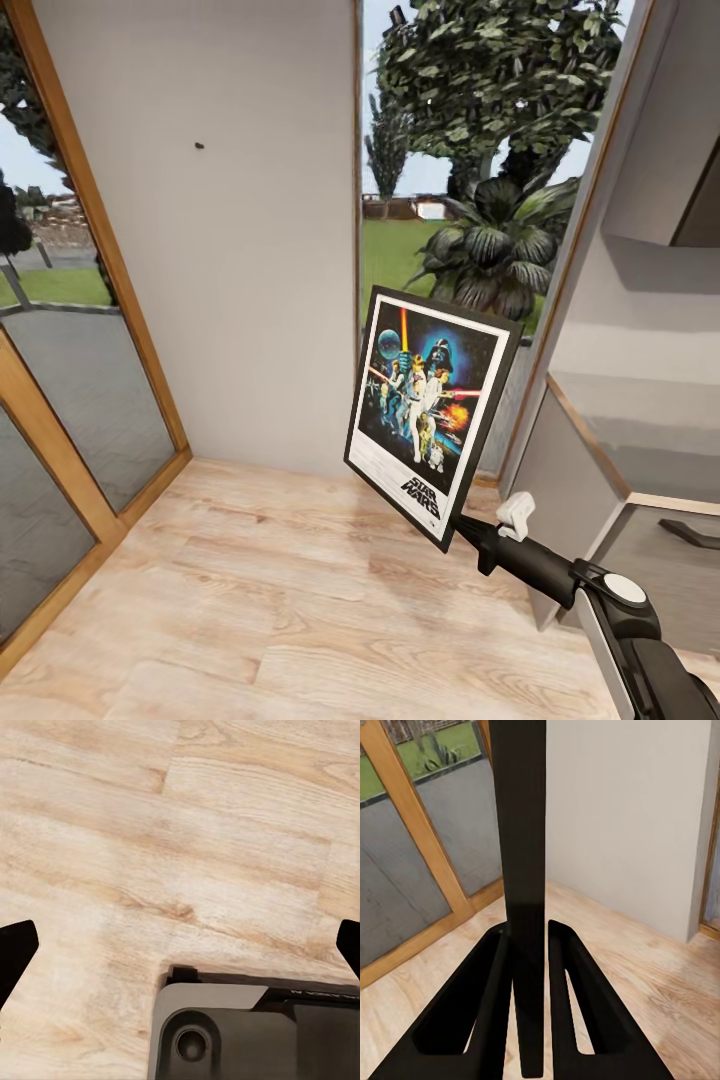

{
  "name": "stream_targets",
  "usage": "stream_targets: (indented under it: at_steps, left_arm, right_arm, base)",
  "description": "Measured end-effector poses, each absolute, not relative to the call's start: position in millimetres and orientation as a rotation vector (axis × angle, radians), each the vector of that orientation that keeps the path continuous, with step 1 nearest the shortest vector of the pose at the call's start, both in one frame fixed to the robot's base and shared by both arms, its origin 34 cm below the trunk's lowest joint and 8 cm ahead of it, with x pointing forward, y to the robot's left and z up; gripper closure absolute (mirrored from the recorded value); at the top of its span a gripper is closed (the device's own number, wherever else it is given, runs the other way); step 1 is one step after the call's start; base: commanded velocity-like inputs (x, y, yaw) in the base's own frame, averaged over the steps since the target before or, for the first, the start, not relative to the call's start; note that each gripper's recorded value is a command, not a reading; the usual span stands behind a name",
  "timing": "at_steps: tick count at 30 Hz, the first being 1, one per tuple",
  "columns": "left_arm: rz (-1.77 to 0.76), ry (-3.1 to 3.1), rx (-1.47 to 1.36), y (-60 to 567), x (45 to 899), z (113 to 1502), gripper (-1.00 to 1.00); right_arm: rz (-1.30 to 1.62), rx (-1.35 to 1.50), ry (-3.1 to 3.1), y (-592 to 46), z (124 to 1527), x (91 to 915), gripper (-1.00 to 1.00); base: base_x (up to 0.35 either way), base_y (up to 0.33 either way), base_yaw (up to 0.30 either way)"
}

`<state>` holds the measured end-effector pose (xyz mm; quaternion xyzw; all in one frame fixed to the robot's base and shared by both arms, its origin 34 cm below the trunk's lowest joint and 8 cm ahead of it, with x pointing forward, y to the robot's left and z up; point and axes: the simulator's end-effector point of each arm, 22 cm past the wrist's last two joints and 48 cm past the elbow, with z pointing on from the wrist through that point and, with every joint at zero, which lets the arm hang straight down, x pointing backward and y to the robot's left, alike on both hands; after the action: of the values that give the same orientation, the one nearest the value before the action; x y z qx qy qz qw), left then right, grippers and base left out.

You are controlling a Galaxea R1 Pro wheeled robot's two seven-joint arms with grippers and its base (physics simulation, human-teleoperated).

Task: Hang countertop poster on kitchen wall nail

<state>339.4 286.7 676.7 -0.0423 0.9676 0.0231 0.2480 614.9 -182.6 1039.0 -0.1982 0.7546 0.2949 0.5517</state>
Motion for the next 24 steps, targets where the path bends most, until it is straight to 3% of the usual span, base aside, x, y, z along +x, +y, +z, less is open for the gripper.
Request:
stream_targets:
  at_steps: [15,24]
  left_arm:
    - [0.063,2.638,-0.116,286.7,339.2,676.6,-1.00]
    - [0.063,2.638,-0.116,286.8,339.1,676.7,-1.00]
  right_arm:
    - [0.703,-0.463,1.793,-182.5,1034.9,614.4,1.00]
    - [0.703,-0.463,1.794,-182.4,1034.6,614.1,1.00]
  base:
    - [0.003,0.270,0.000]
    - [0.117,0.314,0.000]
